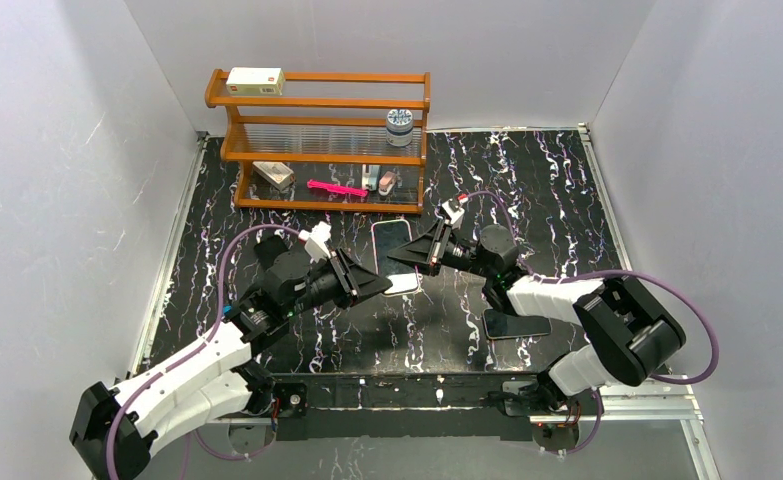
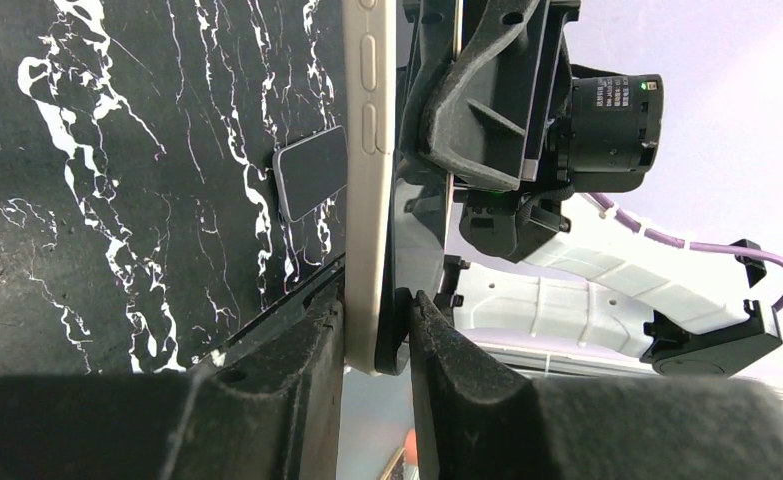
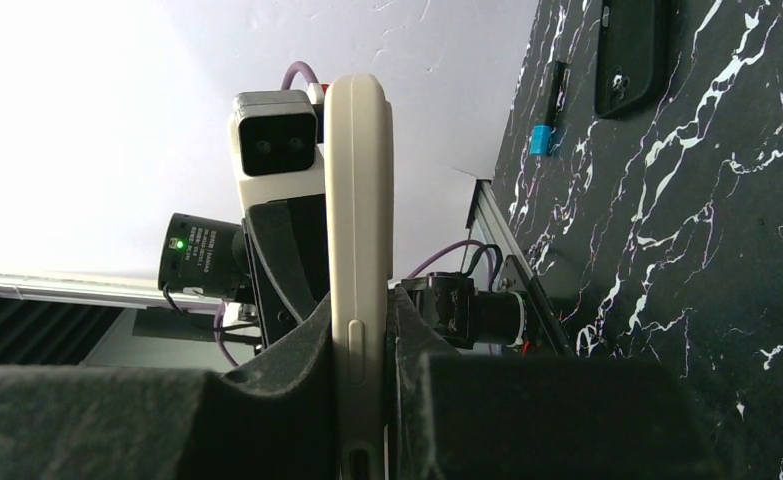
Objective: Put the phone into the phone case
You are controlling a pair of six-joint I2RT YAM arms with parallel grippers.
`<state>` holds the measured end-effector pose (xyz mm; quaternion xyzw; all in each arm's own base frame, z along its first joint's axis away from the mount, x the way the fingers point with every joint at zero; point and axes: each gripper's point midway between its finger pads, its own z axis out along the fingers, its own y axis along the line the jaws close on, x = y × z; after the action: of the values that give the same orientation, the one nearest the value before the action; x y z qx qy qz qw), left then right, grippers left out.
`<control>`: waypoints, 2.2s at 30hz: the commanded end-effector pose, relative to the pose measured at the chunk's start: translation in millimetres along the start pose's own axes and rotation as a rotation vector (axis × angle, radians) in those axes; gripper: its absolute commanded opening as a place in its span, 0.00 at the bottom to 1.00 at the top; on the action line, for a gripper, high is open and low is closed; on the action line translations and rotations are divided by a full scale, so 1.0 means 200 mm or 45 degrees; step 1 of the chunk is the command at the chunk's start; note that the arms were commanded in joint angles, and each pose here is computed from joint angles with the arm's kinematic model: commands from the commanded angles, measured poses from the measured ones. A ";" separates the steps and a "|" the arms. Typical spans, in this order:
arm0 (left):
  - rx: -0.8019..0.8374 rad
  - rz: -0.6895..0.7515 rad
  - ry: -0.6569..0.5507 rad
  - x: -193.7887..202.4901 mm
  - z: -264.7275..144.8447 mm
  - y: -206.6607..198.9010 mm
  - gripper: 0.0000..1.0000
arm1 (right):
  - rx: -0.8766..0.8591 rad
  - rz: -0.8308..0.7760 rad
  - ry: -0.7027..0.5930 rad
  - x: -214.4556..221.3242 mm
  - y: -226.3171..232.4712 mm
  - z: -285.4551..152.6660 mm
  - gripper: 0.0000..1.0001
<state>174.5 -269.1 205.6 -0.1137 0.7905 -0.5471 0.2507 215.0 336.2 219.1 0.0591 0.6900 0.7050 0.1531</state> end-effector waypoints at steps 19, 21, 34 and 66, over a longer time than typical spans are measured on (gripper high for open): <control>0.115 -0.049 -0.081 -0.03 -0.03 -0.03 0.00 | -0.282 -0.029 -0.010 -0.04 0.30 -0.01 0.22; -0.005 -0.040 -0.083 -0.04 -0.03 0.04 0.00 | -0.254 -0.042 -0.006 -0.03 0.28 -0.01 0.34; 0.004 0.154 -0.070 -0.03 -0.07 0.02 0.00 | -0.214 -0.150 -0.041 -0.06 0.30 -0.01 0.54; -0.295 0.303 -0.130 -0.10 -0.16 0.20 0.79 | 0.085 -0.296 -0.072 -0.16 0.06 -0.03 0.01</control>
<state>170.3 -232.0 179.5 -0.0819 0.8287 -0.4573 0.3120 231.8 320.0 208.1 0.0454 0.7246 0.6594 0.1952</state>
